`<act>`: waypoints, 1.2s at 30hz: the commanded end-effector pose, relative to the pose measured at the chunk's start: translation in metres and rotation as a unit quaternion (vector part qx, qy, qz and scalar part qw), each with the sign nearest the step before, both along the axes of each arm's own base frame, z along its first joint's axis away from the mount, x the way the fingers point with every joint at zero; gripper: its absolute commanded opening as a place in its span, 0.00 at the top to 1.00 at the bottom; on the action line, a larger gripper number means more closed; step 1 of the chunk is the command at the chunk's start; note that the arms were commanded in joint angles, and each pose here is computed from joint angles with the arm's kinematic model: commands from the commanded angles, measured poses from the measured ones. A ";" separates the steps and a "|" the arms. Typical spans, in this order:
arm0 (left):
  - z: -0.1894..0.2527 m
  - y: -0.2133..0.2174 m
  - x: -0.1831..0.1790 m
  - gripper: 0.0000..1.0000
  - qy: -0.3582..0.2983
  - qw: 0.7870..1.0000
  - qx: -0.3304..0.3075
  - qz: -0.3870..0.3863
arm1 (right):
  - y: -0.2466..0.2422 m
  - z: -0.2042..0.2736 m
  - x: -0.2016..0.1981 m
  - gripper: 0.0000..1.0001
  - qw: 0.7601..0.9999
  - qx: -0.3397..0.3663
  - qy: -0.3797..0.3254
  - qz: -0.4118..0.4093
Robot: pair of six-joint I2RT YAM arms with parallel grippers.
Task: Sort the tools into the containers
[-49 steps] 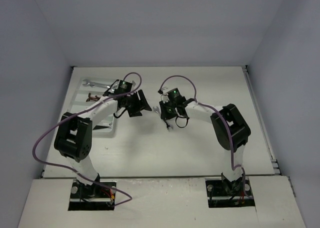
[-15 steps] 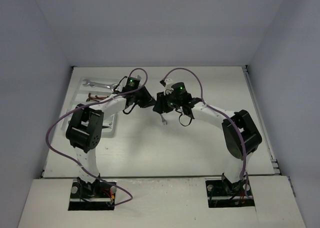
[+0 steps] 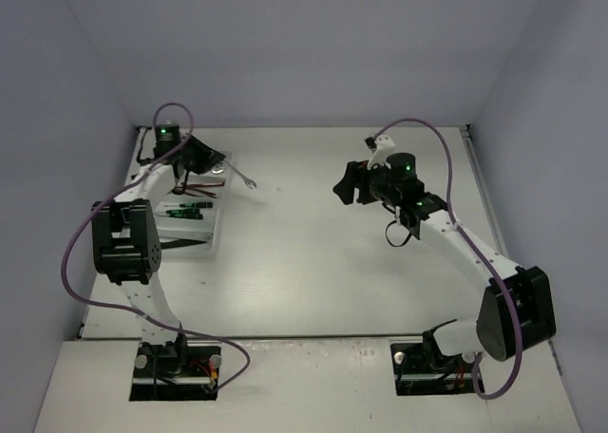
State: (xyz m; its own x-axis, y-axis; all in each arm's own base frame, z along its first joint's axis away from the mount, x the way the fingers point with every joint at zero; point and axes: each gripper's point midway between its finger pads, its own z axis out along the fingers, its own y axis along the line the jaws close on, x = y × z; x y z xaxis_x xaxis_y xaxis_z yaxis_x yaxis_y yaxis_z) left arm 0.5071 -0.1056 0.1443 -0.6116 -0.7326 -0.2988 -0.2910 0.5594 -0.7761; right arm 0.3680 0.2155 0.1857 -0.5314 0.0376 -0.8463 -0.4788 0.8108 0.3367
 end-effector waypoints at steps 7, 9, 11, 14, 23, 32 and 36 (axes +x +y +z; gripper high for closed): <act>0.062 0.127 0.093 1.00 -0.122 0.986 -0.024 0.114 | -0.038 0.002 -0.020 0.35 0.998 -0.033 -0.019 -0.043; 0.044 0.136 0.108 1.00 -0.113 0.986 -0.029 0.120 | -0.041 0.002 -0.021 0.34 0.998 -0.037 -0.019 -0.046; 0.036 0.143 0.115 0.99 -0.109 0.985 -0.034 0.127 | -0.044 0.001 -0.021 0.34 0.998 -0.041 -0.018 -0.050; 0.028 0.154 0.123 0.97 -0.105 0.984 -0.036 0.141 | -0.047 0.001 -0.022 0.34 0.997 -0.044 -0.017 -0.056; 0.046 0.174 0.104 0.46 -0.105 0.983 -0.008 0.152 | -0.051 0.002 -0.019 0.32 0.997 -0.045 -0.015 -0.067; 0.078 0.178 0.022 0.41 -0.038 0.985 0.120 0.115 | -0.067 0.028 -0.019 0.31 0.992 -0.053 -0.038 -0.107; 0.103 0.172 -0.026 0.41 -0.035 0.980 0.180 0.084 | -0.081 0.047 -0.023 0.25 0.987 -0.057 -0.050 -0.142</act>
State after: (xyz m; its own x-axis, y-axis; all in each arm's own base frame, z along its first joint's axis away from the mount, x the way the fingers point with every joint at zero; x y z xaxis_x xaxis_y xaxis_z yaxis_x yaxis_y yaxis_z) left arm 0.5364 0.0701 0.2031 -0.4014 -0.7897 -0.4639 -0.4056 0.6074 -0.6830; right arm 0.3350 0.1512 0.1735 -0.5568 0.0120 -0.8306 -0.3138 0.9228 0.2237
